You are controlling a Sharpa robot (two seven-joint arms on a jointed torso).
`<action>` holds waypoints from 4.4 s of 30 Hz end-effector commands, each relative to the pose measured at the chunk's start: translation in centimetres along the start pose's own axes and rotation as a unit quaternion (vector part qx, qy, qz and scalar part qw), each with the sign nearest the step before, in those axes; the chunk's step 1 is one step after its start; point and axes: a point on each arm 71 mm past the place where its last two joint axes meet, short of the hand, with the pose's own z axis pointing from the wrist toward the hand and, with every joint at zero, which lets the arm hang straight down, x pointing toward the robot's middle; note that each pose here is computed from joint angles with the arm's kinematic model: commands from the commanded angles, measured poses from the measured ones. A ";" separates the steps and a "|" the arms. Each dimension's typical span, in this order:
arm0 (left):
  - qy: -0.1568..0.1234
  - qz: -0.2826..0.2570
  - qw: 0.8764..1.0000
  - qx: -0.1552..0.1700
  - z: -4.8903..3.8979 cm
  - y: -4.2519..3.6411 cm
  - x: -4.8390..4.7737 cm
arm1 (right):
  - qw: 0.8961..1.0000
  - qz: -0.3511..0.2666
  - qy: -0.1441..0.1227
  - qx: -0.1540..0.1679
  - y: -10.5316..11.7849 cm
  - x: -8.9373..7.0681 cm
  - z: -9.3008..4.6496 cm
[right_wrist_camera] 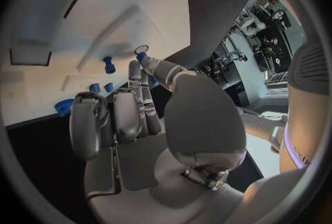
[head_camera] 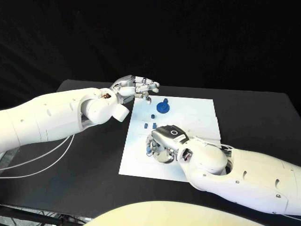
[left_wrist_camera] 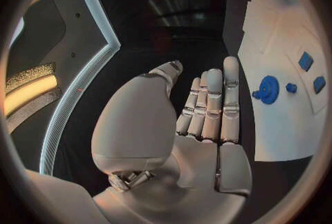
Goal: Assemble the parts on the task board
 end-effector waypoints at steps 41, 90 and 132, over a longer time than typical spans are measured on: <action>0.010 -0.003 1.000 0.001 0.04 -0.07 0.21 | 1.000 0.013 0.018 0.003 -0.2 0.4 0.0; -0.001 -0.007 1.000 0.008 -1.15 0.50 -0.09 | 0.935 0.191 0.038 0.297 -15.7 -3.8 -14.7; 0.000 -0.008 1.000 -0.001 -1.45 0.70 -0.37 | 0.931 0.173 0.108 0.304 -14.3 0.3 -12.1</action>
